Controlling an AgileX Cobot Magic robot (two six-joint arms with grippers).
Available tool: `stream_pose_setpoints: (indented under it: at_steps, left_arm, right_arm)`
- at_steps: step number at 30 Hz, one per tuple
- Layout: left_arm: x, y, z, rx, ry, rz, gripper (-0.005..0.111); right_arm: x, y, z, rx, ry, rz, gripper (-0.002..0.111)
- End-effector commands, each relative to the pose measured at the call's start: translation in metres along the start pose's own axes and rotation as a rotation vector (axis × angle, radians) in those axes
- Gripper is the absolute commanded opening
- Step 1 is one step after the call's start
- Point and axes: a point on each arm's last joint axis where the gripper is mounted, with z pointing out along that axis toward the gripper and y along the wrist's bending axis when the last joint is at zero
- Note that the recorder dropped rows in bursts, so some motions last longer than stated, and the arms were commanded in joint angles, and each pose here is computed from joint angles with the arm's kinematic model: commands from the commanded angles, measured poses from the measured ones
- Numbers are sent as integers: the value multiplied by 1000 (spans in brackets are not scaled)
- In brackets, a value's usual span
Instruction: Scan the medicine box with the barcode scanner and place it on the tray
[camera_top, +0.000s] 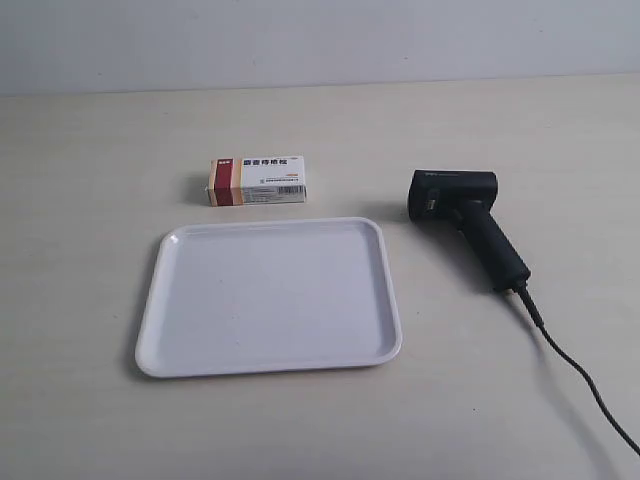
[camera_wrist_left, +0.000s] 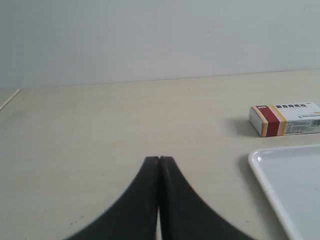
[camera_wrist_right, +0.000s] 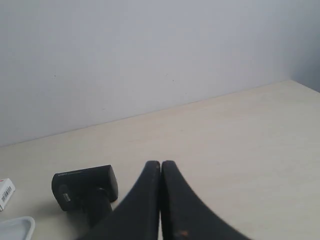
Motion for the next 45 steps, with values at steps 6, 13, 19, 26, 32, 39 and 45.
stream_pose_setpoints:
  at_steps: [6,13,19,26,32,39,45]
  left_arm:
    - [-1,0,0,1,-10,-8,2]
    - [-9,-2,-1,34,-100,-229,2]
    - [-35,0,-8,109,-391,-564,2]
    - [-83,18,-13,-61,-663,-382,0]
    - [-112,10,76,-40,-260,-267,0]
    - [-97,-37,224,297,264,94,0]
    - [-98,-94,291,930,310,230,0]
  right_arm:
    - [1,-1,0,6,-4,-6,0]
    - [0,0,0,3,-13,-1,0]
    - [-12,4,-1,-64,-145,288,0]
    - [-44,6,-11,-101,-365,312,0]
    - [-96,21,-5,-94,-273,234,0]
    - [-89,21,60,14,104,194,0]
    - [-62,26,103,10,276,147,0]
